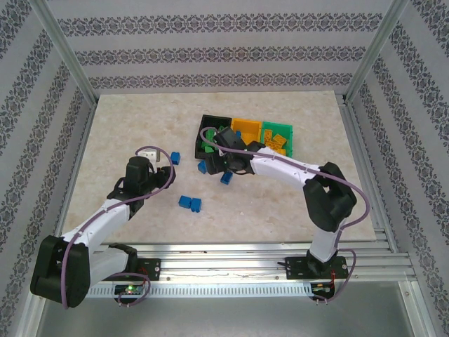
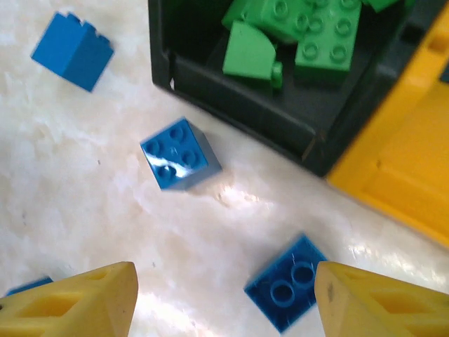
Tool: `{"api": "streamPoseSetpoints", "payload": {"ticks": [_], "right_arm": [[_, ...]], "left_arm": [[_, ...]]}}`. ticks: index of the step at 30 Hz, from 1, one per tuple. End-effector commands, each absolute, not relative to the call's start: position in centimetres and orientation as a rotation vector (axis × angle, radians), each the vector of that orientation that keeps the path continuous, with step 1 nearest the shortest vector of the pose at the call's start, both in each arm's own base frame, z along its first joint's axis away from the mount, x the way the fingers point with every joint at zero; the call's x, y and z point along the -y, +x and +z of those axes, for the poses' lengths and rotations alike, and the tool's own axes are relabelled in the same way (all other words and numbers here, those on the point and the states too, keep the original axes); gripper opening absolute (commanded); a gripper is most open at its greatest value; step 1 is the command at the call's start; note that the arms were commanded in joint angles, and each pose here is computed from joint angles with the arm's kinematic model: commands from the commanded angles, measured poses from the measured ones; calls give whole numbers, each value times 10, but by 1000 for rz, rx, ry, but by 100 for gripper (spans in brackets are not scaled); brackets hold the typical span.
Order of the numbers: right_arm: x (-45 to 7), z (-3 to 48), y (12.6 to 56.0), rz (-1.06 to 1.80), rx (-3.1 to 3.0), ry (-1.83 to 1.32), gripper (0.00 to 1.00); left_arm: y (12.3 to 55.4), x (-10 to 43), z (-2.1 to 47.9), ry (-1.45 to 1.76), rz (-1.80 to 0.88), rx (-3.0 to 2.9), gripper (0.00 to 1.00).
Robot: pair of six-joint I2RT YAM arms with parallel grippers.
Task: Sort the legos into containers by color
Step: Pick up the lego from the center of the table.
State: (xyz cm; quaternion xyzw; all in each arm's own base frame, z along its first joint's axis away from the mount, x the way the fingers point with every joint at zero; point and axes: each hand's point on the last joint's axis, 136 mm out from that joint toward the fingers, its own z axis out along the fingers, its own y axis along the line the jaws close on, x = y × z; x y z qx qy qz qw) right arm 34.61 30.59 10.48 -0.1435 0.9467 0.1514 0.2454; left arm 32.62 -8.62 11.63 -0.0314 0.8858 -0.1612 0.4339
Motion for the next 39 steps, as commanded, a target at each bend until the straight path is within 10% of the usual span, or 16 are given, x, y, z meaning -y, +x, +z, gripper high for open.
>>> {"api": "streamPoseSetpoints", "payload": {"ticks": [1,19,30,39], "right_arm": [[-282,84,340,294,-2642,-337,68],[-280,29,337,167,-2780,-245,65],[-283,31,340,198,-2765,-268,29],[-283,40,350,148,-2744,-351,62]], "left_arm": [[328,85,116,-105,-435,-2194,51],[329,86,117,-97,-435,-2191,51],[328,87,118,-92,-443,-2189,51],[328,87,119,-91,-447,-2187,51]]}}
